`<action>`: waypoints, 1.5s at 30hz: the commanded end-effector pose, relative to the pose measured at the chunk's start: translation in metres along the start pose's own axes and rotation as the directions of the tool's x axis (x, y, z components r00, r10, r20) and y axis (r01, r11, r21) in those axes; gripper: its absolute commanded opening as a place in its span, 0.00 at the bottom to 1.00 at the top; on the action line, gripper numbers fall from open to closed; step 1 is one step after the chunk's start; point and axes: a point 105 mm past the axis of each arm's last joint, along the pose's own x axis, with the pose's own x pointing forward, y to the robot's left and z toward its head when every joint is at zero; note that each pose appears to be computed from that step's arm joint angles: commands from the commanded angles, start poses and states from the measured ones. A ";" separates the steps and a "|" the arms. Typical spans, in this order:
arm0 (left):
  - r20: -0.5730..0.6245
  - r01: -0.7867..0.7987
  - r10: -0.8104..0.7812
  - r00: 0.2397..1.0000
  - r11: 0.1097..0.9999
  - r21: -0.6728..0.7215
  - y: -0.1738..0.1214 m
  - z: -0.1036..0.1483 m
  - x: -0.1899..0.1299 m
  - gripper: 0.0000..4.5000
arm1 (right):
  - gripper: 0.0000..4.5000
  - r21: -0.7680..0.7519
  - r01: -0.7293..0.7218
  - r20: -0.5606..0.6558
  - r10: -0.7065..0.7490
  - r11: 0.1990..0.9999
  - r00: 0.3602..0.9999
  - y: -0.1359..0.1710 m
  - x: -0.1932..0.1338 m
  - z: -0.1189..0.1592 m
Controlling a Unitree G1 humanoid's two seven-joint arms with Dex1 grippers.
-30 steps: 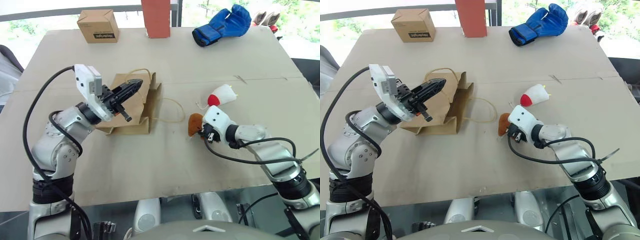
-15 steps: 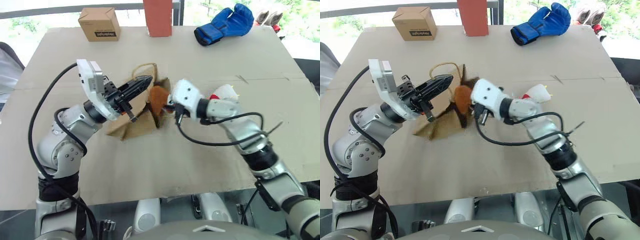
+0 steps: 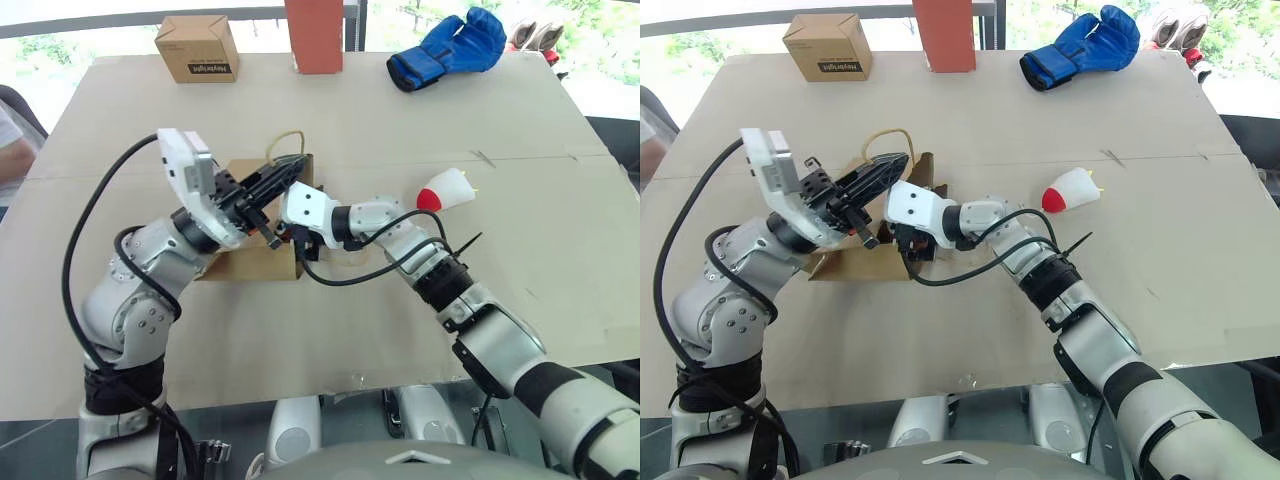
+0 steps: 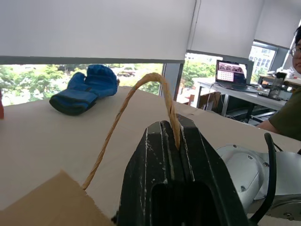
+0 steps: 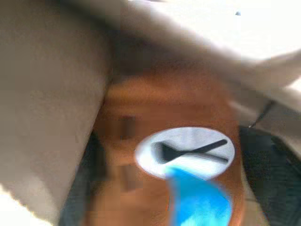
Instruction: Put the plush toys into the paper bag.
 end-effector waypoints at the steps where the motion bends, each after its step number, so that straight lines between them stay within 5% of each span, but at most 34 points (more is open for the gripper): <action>1: 0.032 -0.015 0.013 0.999 0.998 0.061 0.002 0.010 -0.010 0.00 | 0.94 0.023 0.065 0.060 -0.066 0.998 0.996 -0.006 -0.024 0.014; 12: 0.044 -0.034 0.032 0.999 0.998 0.043 0.017 0.006 -0.020 0.00 | 0.94 0.155 0.443 -0.056 -0.439 0.883 0.897 -0.044 -0.146 0.023; 17: 0.092 -0.015 0.011 0.996 0.999 0.038 0.019 0.017 -0.014 0.00 | 0.94 0.065 0.763 -0.421 -0.676 0.643 0.605 -0.101 -0.206 -0.045; 20: 0.111 0.011 -0.015 0.994 0.999 0.033 0.017 0.023 -0.009 0.00 | 0.94 0.022 0.802 -0.565 -0.655 0.597 0.502 -0.111 -0.220 -0.084; 22: 0.117 0.020 -0.024 0.993 0.999 0.036 0.014 0.026 -0.007 0.00 | 0.94 0.072 0.790 -0.627 -0.588 0.609 0.511 -0.102 -0.220 -0.106; 25: 0.130 0.020 -0.024 0.991 0.999 0.032 0.011 0.030 -0.006 0.00 | 0.70 0.079 0.777 -0.681 -0.535 0.625 0.500 -0.089 -0.227 -0.127; 27: 0.118 -0.013 0.006 0.993 0.998 0.055 0.012 0.029 -0.005 0.00 | 0.63 0.095 0.782 -0.663 -0.547 0.616 0.512 -0.089 -0.228 -0.124; 34: 0.200 0.058 -0.042 0.979 0.996 -0.072 0.000 0.036 -0.003 0.00 | 0.04 0.130 0.724 -0.518 -0.576 0.678 0.632 -0.085 -0.223 -0.092; 38: 0.275 0.166 -0.126 0.953 0.978 -0.124 -0.009 0.046 -0.002 0.00 | 0.00 0.246 0.686 -0.303 -0.617 0.685 0.726 -0.087 -0.220 -0.041; 43: 0.301 0.225 -0.157 0.941 0.953 -0.205 -0.007 0.044 -0.003 0.00 | 0.00 0.391 0.568 0.045 -0.631 0.725 0.775 -0.087 -0.210 0.048; 45: 0.292 0.232 -0.166 0.942 0.949 -0.211 -0.006 0.042 -0.002 0.00 | 0.00 0.368 0.559 0.087 -0.626 0.743 0.775 -0.086 -0.202 0.066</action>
